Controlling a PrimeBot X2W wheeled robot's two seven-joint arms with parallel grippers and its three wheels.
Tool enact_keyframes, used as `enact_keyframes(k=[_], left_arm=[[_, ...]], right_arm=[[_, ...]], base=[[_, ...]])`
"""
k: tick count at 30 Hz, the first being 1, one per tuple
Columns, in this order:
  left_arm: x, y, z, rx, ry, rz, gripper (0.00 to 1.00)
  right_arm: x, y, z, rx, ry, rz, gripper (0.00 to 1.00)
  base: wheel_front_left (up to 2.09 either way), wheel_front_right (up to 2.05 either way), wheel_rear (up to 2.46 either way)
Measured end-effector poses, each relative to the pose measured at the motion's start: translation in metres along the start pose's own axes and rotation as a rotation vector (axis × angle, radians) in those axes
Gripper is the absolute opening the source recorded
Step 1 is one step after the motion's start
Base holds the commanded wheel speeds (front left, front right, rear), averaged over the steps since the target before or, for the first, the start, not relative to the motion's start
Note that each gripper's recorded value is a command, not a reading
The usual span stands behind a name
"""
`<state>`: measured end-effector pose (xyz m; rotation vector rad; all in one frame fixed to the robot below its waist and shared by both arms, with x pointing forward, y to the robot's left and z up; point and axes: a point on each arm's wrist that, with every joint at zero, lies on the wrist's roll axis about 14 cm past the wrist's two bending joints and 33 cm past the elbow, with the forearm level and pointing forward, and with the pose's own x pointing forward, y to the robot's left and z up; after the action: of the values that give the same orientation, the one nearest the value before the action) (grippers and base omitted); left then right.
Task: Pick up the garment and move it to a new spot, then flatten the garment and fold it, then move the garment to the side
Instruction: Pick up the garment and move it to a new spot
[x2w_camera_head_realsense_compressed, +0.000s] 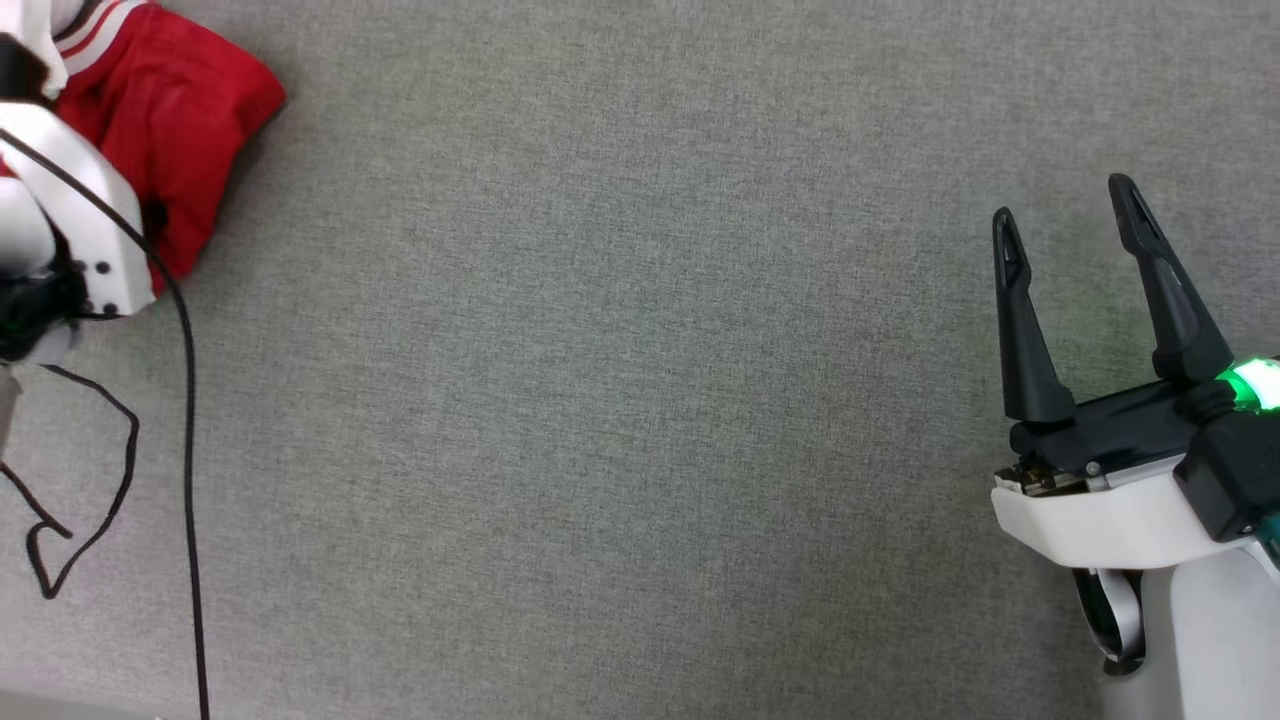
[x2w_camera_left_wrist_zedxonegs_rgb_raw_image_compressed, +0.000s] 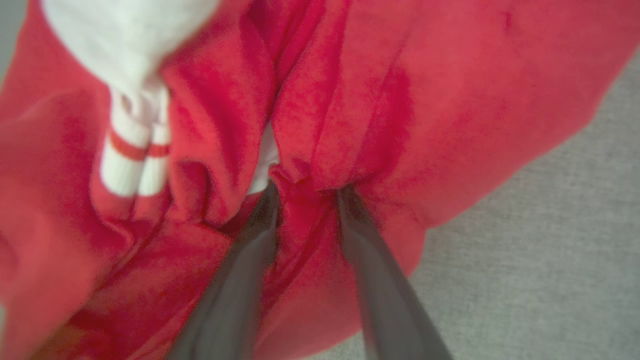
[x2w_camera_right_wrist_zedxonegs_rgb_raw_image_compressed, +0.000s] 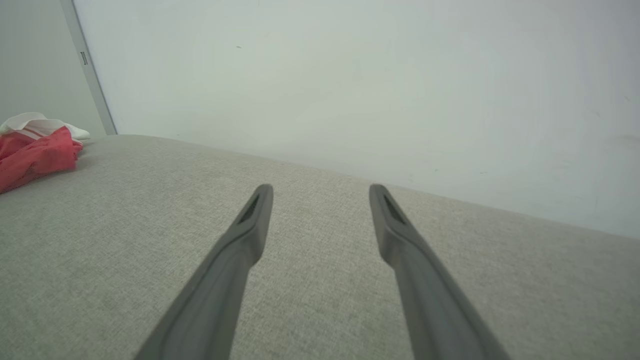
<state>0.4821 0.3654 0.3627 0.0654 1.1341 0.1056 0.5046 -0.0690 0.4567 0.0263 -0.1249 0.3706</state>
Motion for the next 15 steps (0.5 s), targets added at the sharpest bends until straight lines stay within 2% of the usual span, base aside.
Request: enact_keyframes(k=[6,11,15], left_arm=[[-0.025,0.0,0.038,0.118,-0.188,0.027,0.0],[-0.072,-0.003,0.09,0.236,-0.418,0.05,0.0],[-0.11,-0.019,0.121,0.327,-0.572,0.04,0.0]], right_arm=[[0.001,0.003,0.016,0.004,-0.032,0.002,1.0],[0.0,0.008,0.036,0.012,-0.07,0.012,1.0],[-0.003,0.012,0.052,0.017,-0.095,0.016,1.0]], base=[[0.0,0.0,0.0],[0.0,0.0,0.0],[0.0,0.0,0.0]])
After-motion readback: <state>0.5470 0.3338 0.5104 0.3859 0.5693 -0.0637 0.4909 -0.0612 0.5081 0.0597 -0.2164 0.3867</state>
